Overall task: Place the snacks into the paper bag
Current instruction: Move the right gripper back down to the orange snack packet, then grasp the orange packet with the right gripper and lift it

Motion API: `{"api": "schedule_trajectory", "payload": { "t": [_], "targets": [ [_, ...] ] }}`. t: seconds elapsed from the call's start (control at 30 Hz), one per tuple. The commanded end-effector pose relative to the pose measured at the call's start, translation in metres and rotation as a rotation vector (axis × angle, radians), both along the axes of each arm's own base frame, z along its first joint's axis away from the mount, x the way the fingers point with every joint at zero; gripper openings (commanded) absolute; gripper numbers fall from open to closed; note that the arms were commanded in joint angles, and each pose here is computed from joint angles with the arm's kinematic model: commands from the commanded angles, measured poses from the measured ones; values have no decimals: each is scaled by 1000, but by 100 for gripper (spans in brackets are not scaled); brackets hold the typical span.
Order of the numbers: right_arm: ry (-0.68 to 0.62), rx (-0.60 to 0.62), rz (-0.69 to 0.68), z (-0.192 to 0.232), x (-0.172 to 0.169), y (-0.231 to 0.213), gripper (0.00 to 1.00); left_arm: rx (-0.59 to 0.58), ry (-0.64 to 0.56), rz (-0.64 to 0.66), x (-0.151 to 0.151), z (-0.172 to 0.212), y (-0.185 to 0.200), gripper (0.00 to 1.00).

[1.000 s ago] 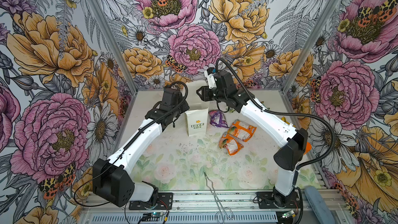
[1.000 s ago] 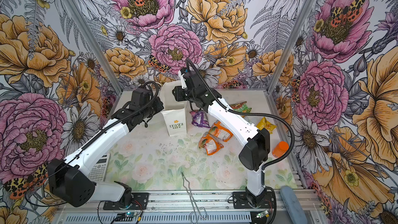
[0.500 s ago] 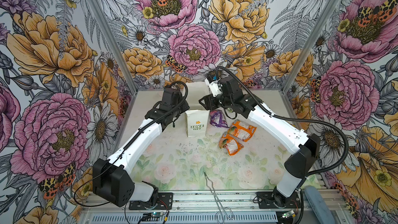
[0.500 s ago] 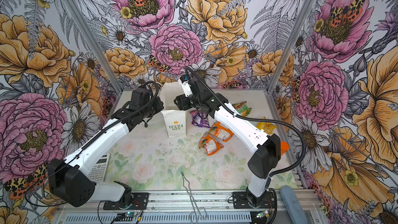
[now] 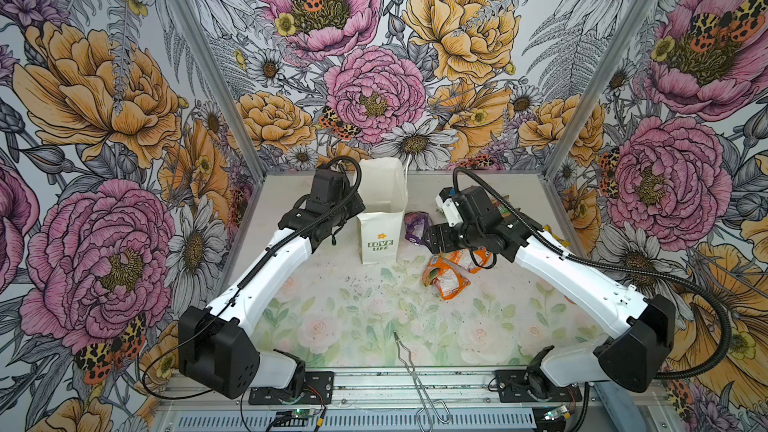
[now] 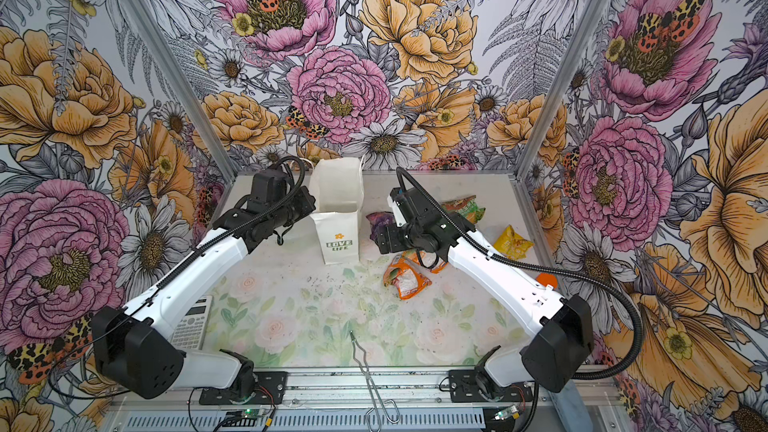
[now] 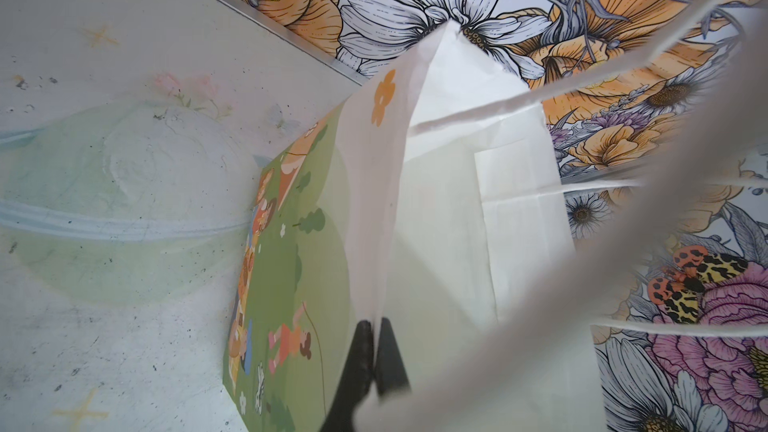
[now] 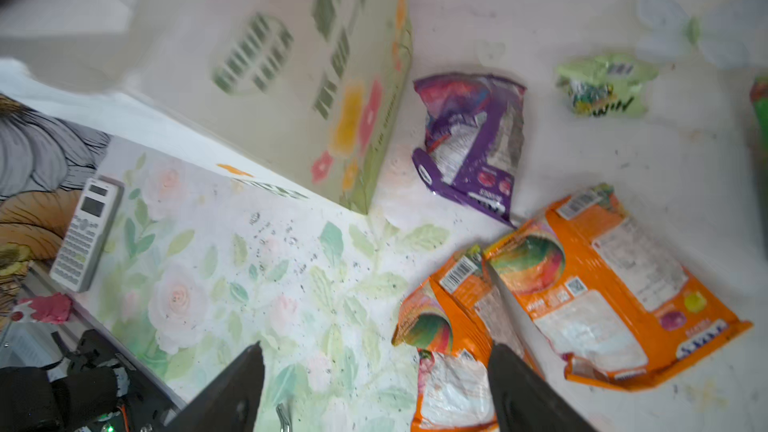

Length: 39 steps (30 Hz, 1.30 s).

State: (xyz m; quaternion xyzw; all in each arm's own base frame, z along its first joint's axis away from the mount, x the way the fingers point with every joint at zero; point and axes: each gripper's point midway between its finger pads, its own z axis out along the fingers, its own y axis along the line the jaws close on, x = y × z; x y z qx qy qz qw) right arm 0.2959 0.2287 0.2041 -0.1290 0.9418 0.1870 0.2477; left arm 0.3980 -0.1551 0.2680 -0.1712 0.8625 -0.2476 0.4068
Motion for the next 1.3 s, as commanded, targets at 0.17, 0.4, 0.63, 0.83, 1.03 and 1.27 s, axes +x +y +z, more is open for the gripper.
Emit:
{"api": "schedule_trajectory", "payload": {
  "t": [0.17, 0.4, 0.63, 0.83, 1.03, 1.27],
  "targets": [
    [218, -108, -60, -67, -16, -25, 98, -15, -42, -33, 1, 10, -3, 0],
    [311, -207, 21, -105, -18, -26, 100, -15, -40, -29, -1, 8, -1, 0],
    [358, -279, 71, -132, -17, -26, 100, -16, -32, -32, -1, 5, -2, 0],
    [378, -357, 111, -155, -18, -24, 100, -17, -29, -31, 0, 4, -3, 0],
    [369, -386, 124, -170, -13, -17, 96, -16, -28, -32, 0, 4, -3, 0],
    [361, -362, 132, -171, -11, -11, 74, -15, -27, -31, 0, 4, -2, 0]
  ]
}}
